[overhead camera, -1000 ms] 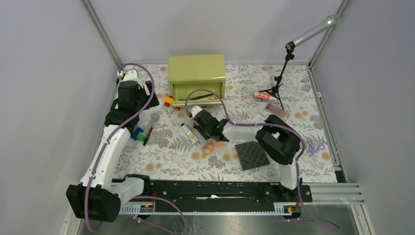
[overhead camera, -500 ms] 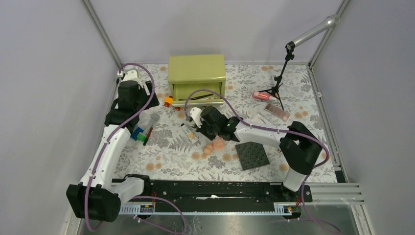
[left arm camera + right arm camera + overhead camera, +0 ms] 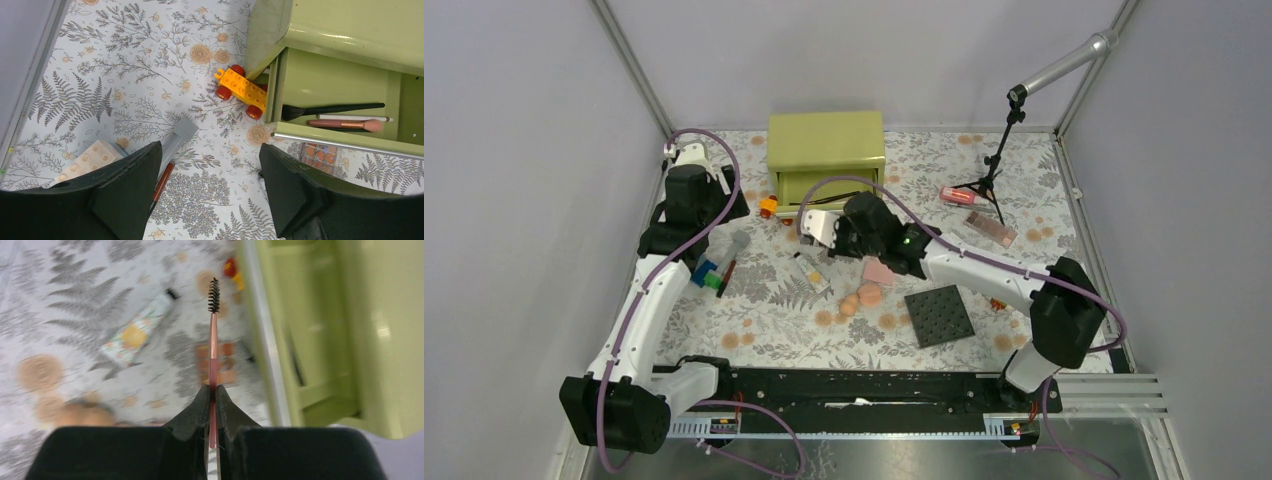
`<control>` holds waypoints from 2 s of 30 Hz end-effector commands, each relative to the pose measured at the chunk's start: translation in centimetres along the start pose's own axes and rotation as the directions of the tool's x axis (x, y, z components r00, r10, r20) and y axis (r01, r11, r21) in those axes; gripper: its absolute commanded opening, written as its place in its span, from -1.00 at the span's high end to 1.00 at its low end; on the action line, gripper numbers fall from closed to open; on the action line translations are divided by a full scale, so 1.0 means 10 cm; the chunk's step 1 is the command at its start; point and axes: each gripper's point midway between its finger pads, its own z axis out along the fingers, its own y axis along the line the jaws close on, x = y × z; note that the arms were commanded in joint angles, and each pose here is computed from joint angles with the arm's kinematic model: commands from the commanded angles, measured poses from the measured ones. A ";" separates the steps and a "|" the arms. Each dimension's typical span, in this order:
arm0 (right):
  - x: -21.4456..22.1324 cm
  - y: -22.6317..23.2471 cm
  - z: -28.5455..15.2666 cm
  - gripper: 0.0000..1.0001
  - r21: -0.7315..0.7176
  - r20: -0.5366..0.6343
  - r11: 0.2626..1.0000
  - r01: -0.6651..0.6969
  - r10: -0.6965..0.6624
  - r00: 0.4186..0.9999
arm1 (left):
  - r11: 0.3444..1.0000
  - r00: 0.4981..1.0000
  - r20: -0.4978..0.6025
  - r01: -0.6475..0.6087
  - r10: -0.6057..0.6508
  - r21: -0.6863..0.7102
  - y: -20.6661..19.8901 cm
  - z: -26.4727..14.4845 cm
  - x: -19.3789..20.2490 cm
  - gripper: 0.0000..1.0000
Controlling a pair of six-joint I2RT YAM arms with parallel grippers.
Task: Organize the makeup
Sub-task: Pick up the makeup brush from the center of the board, then place the makeup brush in the drawer, then move the makeup tool to the center of the board.
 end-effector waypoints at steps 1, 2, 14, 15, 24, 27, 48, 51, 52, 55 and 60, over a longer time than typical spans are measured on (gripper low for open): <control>-0.41 -0.78 -0.04 1.00 0.146 0.068 0.976 0.162 -0.174 0.982 | 1.000 0.999 0.039 0.009 -0.009 0.000 0.01 -0.01 -0.09 -0.58; -0.43 -0.86 -0.01 1.00 0.139 0.072 0.976 0.170 -0.181 0.981 | 1.000 0.999 0.039 0.008 -0.008 -0.001 0.01 -0.01 -0.09 -0.58; -0.28 -1.34 0.56 0.94 -0.018 0.023 0.978 0.208 -0.208 0.978 | 1.000 0.999 0.044 0.013 -0.013 -0.013 0.05 -0.01 -0.11 -0.58; -0.29 -1.36 0.58 0.93 -0.021 0.027 0.979 0.204 -0.204 0.979 | 1.000 0.999 0.044 0.014 -0.014 -0.014 0.06 0.00 -0.11 -0.58; -0.29 -1.45 0.63 0.17 0.005 0.018 0.990 0.142 -0.142 0.990 | 1.000 0.999 0.038 0.015 -0.014 -0.011 0.06 0.01 -0.10 -0.58; -0.42 -1.58 0.52 0.01 0.029 0.062 0.998 0.050 -0.051 0.997 | 1.000 0.999 0.036 0.015 -0.015 -0.007 0.05 0.01 -0.09 -0.58; 1.08 -1.97 -0.82 -0.21 0.439 0.617 0.092 -0.894 0.693 0.374 | 1.000 0.999 0.033 0.017 -0.017 0.003 0.03 0.01 -0.09 -0.59; 1.44 -1.79 -0.72 -0.19 0.374 0.625 -0.052 -0.926 0.751 0.211 | 1.000 0.999 0.032 0.017 -0.017 0.004 0.03 0.01 -0.09 -0.59; 1.52 -1.73 -0.68 -0.17 0.354 0.620 -0.081 -0.932 0.766 0.169 | 1.000 0.999 0.032 0.017 -0.017 0.005 0.03 0.01 -0.09 -0.59; 1.65 -1.60 -0.52 -0.12 0.306 0.599 -0.120 -0.944 0.795 0.093 | 1.000 0.999 0.027 0.018 -0.018 0.010 0.02 0.02 -0.08 -0.59; 1.49 -1.49 -0.18 -0.03 0.153 0.537 -0.050 -0.987 0.842 0.041 | 1.000 1.000 0.023 0.017 -0.018 0.012 0.01 0.03 -0.06 -0.59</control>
